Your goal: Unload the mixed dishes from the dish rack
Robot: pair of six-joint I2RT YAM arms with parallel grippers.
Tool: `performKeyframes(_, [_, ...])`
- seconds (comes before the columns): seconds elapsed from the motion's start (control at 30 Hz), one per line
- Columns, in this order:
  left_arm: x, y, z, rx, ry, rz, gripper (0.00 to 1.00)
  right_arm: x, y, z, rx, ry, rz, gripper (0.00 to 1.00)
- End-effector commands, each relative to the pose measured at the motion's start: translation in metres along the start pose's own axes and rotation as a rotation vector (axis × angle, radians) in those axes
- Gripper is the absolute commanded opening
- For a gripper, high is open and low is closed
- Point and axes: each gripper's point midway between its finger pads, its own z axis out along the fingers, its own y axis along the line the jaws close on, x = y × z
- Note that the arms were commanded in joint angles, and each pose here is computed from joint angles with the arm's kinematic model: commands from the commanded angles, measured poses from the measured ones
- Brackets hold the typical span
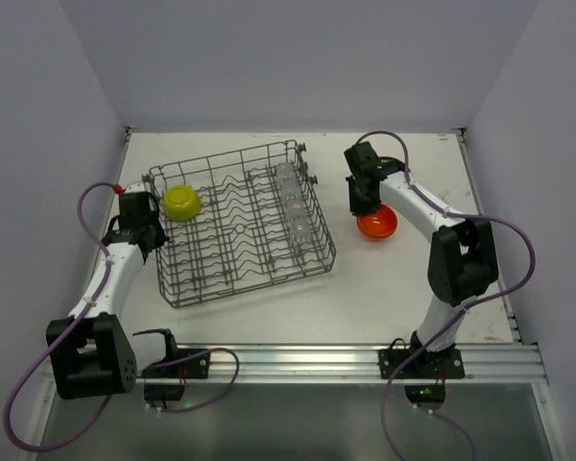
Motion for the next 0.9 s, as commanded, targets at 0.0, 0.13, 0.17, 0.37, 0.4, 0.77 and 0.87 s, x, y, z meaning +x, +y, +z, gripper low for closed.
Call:
performKeyframes(0.0, [-0.008, -0.014, -0.005, 0.053, -0.035, -0.007, 0.00, -0.003, 0.005, 0.007, -0.002, -0.011, 0.004, 0.15])
performKeyframes(0.13, [-0.007, -0.014, -0.005, 0.054, -0.035, -0.006, 0.00, -0.001, 0.005, 0.011, 0.000, 0.001, -0.002, 0.13])
performKeyframes(0.17, [-0.007, -0.014, -0.005, 0.054, -0.035, -0.006, 0.00, 0.000, 0.005, 0.013, 0.002, 0.006, -0.002, 0.13])
performKeyframes(0.37, [-0.007, -0.014, -0.005, 0.053, -0.033, -0.004, 0.00, 0.001, 0.005, 0.012, -0.003, 0.004, -0.002, 0.10])
performKeyframes(0.4, [-0.007, -0.014, -0.005, 0.053, -0.033, -0.004, 0.00, 0.002, 0.005, 0.013, -0.002, 0.008, -0.006, 0.10])
performKeyframes(0.77, [-0.009, -0.012, -0.007, 0.043, -0.047, -0.007, 0.00, -0.004, -0.002, -0.008, 0.009, -0.033, 0.013, 0.36])
performKeyframes(0.87, [-0.011, -0.012, -0.009, 0.043, -0.058, -0.011, 0.00, -0.010, -0.006, -0.027, 0.002, -0.073, 0.016, 0.40])
